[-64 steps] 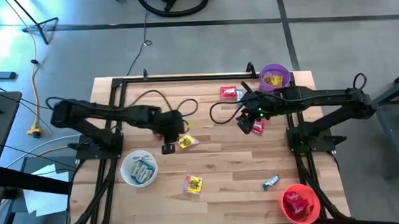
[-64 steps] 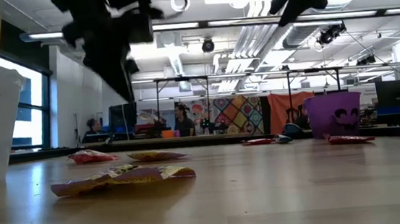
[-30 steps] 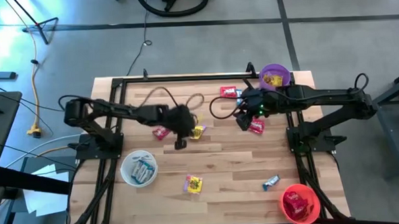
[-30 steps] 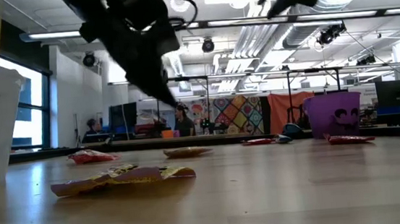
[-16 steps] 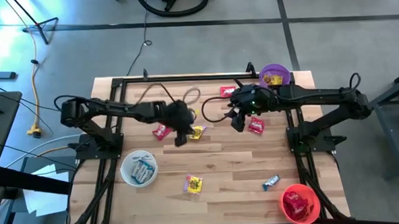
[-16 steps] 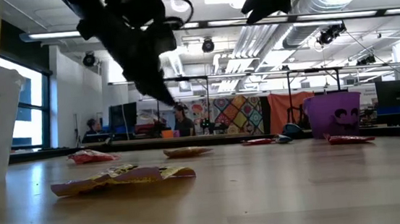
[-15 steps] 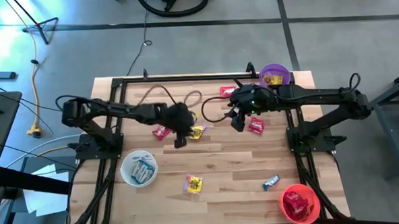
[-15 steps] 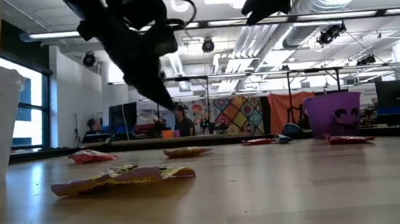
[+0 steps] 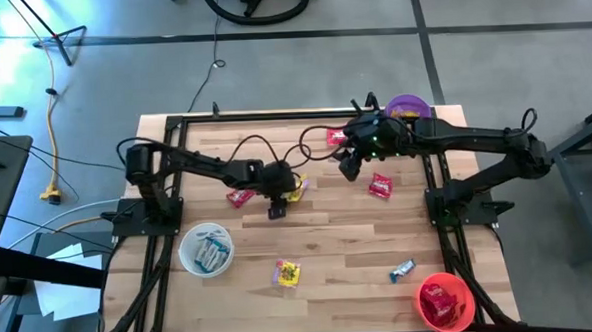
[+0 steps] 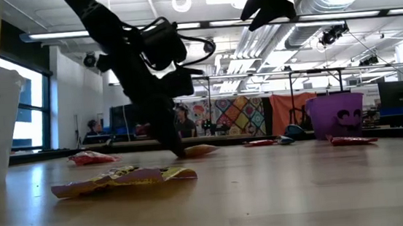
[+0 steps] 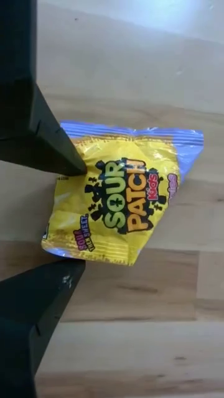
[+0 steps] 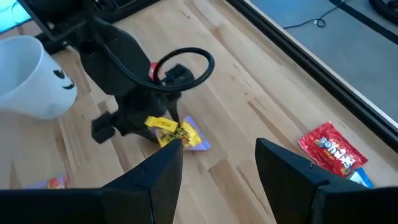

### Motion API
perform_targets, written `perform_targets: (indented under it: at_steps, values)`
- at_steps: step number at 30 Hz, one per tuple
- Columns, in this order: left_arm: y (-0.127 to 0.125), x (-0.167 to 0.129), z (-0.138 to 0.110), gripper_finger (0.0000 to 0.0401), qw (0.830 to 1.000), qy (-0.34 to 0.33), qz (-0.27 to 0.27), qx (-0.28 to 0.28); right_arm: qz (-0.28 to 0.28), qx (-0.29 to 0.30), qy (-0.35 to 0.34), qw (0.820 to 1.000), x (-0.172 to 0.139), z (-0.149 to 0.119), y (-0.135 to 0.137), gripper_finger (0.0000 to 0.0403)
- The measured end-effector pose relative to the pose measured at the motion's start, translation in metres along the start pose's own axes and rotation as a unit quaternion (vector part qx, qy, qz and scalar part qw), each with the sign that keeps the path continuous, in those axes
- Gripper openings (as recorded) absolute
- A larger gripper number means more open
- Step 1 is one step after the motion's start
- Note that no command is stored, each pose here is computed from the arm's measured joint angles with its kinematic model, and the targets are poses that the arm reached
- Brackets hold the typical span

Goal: Sort candy
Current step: Put the yellow candy into the purple bin

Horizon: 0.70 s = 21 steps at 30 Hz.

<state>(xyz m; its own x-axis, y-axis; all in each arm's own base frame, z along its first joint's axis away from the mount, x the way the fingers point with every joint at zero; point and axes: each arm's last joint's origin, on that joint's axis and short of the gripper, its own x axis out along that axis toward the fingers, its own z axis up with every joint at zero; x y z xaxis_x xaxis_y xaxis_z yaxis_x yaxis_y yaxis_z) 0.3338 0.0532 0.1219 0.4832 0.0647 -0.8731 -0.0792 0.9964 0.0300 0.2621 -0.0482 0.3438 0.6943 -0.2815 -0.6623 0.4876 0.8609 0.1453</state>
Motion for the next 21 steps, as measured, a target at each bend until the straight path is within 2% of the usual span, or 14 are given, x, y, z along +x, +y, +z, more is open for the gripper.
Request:
perform_targets:
  at_steps: [3,6,14,21]
  values:
    - [0.002,0.007,-0.002,0.022,1.0,0.005,0.002,0.001,0.0,0.011,-0.001,1.0,0.0,0.0,0.0,0.0197]
    - [0.002,0.009,-0.001,0.0188,1.0,-0.004,0.007,0.009,0.0,0.012,-0.001,1.0,0.0,0.0,0.0,0.0197]
    - [0.007,-0.008,0.005,0.0018,0.999,-0.03,0.011,0.008,0.0,-0.002,-0.001,1.0,0.0,0.0,0.0,0.0197]
    - [0.029,-0.051,0.018,0.0003,0.992,-0.114,-0.052,-0.029,0.008,-0.026,-0.01,1.0,0.0,0.002,0.001,0.0197]
